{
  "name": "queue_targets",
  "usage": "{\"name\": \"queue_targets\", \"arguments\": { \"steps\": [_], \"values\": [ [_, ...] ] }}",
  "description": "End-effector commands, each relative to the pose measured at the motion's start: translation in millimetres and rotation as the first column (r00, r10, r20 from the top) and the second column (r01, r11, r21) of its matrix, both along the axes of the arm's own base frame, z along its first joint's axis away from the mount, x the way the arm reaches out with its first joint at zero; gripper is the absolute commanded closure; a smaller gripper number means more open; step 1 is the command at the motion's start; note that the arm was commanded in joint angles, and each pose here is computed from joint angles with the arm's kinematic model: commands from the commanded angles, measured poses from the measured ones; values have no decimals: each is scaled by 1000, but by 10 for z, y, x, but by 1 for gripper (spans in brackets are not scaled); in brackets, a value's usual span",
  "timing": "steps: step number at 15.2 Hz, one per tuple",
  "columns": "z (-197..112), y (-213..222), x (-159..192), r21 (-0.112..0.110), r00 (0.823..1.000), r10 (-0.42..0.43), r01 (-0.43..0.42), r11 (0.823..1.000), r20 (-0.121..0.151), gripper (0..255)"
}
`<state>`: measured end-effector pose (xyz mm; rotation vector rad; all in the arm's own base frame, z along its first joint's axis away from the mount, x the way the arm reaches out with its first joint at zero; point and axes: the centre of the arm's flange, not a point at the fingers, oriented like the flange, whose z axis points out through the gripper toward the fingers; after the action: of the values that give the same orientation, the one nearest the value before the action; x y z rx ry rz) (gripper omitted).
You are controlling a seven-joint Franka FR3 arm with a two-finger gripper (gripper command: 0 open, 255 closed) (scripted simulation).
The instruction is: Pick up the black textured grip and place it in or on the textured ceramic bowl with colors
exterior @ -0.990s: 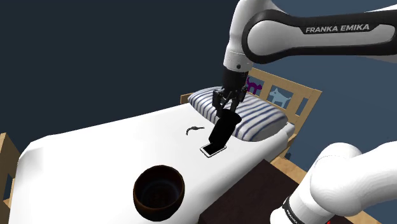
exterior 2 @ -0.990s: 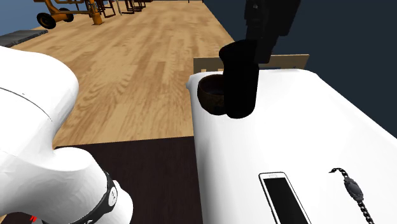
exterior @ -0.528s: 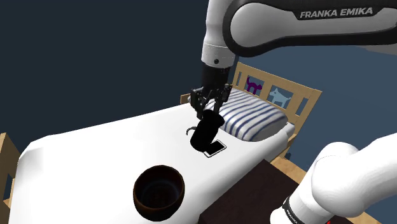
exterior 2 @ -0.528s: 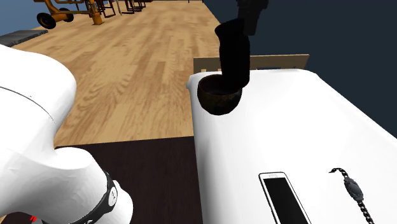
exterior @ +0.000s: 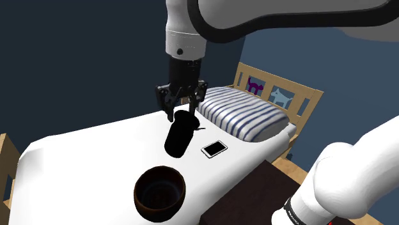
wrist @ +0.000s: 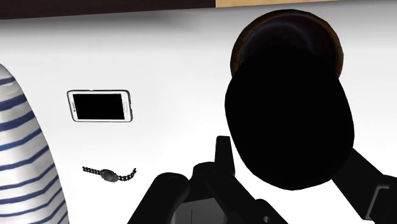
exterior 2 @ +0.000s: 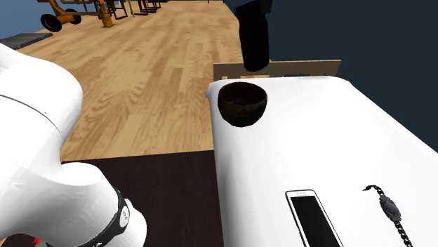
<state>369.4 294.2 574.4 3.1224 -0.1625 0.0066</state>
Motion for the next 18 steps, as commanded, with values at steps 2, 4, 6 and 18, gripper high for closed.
{"name": "queue_targets", "arguments": {
  "steps": [2, 4, 6, 18],
  "values": [
    [91, 380, 63, 1, 1000, -1, 1, 1000, 0, 255],
    [146, 637, 91, 1, 1000, -1, 1, 1000, 0, 255],
    [108, 702, 98, 1, 1000, -1, 1, 1000, 0, 255],
    [-526, 702, 98, 1, 1000, -1, 1, 1000, 0, 255]
  ]
}}
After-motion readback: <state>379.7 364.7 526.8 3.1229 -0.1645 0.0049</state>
